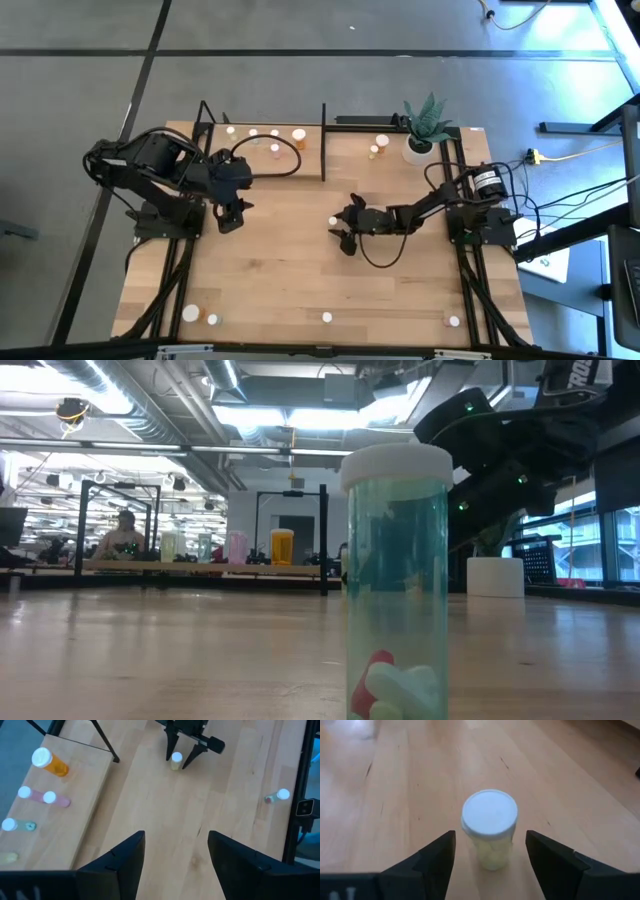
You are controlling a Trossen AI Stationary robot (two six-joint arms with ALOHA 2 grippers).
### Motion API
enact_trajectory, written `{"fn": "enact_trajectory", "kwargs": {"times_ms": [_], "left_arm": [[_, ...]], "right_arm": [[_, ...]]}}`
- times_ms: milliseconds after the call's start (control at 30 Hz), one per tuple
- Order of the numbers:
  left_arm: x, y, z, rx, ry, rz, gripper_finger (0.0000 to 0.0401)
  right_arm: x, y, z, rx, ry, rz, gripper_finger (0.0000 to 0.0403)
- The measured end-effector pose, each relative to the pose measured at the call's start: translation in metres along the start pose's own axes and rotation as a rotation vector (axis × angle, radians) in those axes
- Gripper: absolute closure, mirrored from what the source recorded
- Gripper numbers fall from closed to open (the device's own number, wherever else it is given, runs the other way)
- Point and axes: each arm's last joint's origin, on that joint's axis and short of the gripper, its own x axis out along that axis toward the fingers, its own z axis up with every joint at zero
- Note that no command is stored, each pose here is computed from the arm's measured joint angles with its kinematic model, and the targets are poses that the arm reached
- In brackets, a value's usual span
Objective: Pick and place medicine bottles onto shelf by color
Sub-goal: Put the bottom yellow pill bottle on the shelf and align it with the other yellow pill bottle
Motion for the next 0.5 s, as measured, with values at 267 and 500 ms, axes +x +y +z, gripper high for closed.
{"fn": "enact_trajectory", "kwargs": {"times_ms": [267, 500], "left_arm": [[0.0000, 0.0000, 0.0000, 0.000, 0.000, 0.000, 0.0192], [0.0000, 0.0000, 0.0000, -0.001, 0.000, 0.000, 0.0192]], "right_arm": [[0.0000, 0.0002, 0.0000, 0.000, 0.002, 0.005, 0.0209], [0.0000, 0.0002, 0.0002, 0.000, -0.001, 0.006, 0.0234]]}}
